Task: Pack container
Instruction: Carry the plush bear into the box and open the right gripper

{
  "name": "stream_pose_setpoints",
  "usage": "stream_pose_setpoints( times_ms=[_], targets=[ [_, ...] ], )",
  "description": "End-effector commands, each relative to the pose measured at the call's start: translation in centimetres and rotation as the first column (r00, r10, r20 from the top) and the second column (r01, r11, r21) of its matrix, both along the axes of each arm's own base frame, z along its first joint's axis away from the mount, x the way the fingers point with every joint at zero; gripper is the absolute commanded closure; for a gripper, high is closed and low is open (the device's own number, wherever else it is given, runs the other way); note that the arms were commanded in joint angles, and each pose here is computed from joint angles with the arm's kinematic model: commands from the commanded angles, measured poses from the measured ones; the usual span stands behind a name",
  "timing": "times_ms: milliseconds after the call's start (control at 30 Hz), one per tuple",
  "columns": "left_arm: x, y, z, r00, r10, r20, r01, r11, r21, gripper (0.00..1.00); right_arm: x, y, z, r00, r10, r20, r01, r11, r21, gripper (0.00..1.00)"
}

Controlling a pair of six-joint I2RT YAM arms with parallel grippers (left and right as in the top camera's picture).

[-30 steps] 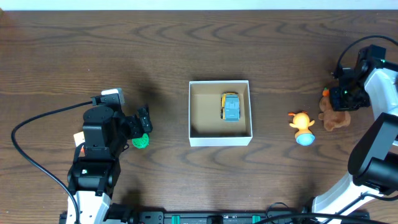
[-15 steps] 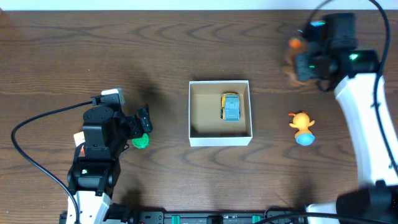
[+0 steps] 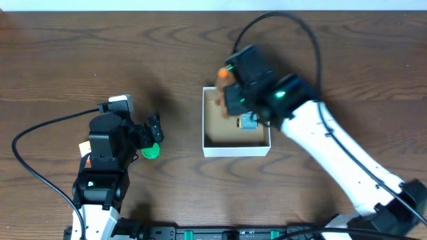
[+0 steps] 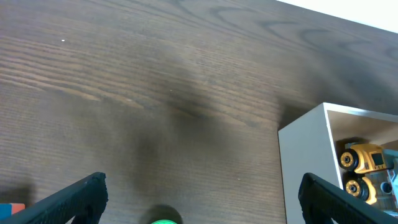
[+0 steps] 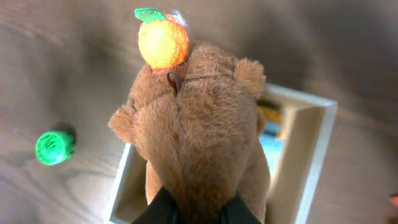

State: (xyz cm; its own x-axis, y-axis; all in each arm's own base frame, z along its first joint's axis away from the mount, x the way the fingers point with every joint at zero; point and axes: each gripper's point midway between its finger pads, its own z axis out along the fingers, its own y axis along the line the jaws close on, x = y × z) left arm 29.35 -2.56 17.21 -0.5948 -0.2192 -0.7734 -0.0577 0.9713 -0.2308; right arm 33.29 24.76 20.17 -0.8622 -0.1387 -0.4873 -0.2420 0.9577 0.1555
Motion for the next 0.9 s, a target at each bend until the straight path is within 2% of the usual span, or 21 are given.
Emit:
stream_pose_setpoints(
  times_ms=[0,133,300,700,767,833,867],
  targets=[
    [0.3,0.0,0.9,1.000,0.010,0.019,-0.010,1.000,-0.009,0.02,-0.8,1.1,-1.5,0.991,-0.123,-0.051,0.124,0.992,0.007,0.99],
    [0.3,0.0,0.9,1.000,0.010,0.019,-0.010,1.000,-0.009,0.02,-1.5,1.5,-2.9,0.971,-0.211,-0.114,0.213,0.977,0.012,0.99],
    [0.3,0.0,0.9,1.000,0.010,0.019,-0.010,1.000,-0.009,0.02,-0.5,0.6,-4.4,0.963,-0.252,-0.091,0.249,0.967,-0.050,0.99],
    [0.3,0.0,0.9,1.000,0.010,0.019,-0.010,1.000,-0.009,0.02,-0.2,1.5,-11.7,0.944,-0.257,-0.208,0.227,0.961,-0.161,0.97],
    [0.3,0.0,0.9,1.000,0.010,0.019,-0.010,1.000,-0.009,0.02,0.1,1.7,-12.2,0.944,-0.259,-0.206,0.229,0.961,-0.158,0.92],
    [0.3,0.0,0.9,1.000,0.010,0.019,-0.010,1.000,-0.009,0.02,0.6,1.9,-12.3,0.945,-0.259,-0.198,0.233,0.962,-0.144,0.81],
    [0.3,0.0,0.9,1.000,0.010,0.019,-0.010,1.000,-0.009,0.02,0.7,2.0,-12.2,0.947,-0.257,-0.194,0.233,0.962,-0.140,0.80]
  ],
)
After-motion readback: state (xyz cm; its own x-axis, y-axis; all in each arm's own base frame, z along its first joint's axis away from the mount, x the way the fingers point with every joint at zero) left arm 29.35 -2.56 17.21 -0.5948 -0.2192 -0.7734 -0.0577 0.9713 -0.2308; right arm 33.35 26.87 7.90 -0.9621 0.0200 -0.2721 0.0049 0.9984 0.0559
